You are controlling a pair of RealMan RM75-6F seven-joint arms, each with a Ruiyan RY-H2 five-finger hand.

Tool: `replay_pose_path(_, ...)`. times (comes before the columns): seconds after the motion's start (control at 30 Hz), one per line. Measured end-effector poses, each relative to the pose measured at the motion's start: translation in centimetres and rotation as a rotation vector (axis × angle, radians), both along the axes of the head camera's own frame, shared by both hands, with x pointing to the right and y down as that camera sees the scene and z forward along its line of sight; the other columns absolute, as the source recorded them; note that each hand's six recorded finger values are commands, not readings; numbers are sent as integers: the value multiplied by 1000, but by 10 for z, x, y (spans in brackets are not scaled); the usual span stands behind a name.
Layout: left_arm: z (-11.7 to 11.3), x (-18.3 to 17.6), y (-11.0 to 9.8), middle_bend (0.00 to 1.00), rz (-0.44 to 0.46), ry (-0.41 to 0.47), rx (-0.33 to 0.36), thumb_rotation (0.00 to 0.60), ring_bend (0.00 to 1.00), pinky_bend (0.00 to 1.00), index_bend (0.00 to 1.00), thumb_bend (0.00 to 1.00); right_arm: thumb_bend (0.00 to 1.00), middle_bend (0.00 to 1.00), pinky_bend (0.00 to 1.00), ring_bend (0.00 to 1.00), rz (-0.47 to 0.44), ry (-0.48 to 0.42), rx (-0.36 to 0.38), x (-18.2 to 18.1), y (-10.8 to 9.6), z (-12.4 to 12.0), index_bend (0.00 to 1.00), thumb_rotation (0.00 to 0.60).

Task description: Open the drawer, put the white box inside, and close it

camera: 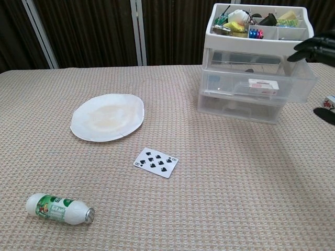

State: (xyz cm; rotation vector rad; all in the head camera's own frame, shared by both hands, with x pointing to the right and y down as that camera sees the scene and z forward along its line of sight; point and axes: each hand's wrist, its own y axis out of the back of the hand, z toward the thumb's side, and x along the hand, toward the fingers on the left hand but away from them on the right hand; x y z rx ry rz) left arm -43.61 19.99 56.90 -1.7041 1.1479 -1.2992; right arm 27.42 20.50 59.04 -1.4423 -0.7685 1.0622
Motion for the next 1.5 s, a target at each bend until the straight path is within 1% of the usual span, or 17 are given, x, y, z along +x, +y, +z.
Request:
replay_pose_path(0.17,0,0,0,0,-2,1,4,600,0,0,78,147,272,0,0,0,-88,136,-8,7,24,13,46,600)
replay_pose_path(0.27,-1,0,0,0,-2,1,6,600,0,0,77,147,270,0,0,0,-143,188,2,6,34,21,40,600)
replay_pose_path(0.37,-1,0,0,0,-2,1,6,600,0,0,77,146,267,0,0,0,-172,227,11,5,41,28,36,600)
replay_pose_path(0.5,0,-1,0,0,-2,-1,4,600,0,0,78,148,260,0,0,0,-195,278,41,4,43,34,32,600)
replay_pose_path(0.73,0,-1,0,0,-3,-2,1,600,0,0,77,151,257,0,0,0,-206,348,97,-3,38,46,31,600)
replay_pose_path(0.83,1,-1,0,0,-4,-3,-3,600,0,0,77,151,256,0,0,0,-206,357,101,-7,35,51,31,600)
replay_pose_path(1.03,1,-1,0,0,-6,-2,-5,600,0,0,78,151,253,0,0,0,-198,404,116,-13,23,62,31,600)
replay_pose_path(1.37,1,-1,-1,0,-9,3,-12,600,0,0,78,152,252,0,0,0,-154,454,127,-21,6,77,31,600)
replay_pose_path(1.5,1,-1,-1,0,-9,4,-13,600,0,0,77,152,252,0,0,0,-129,459,121,-25,0,81,31,600)
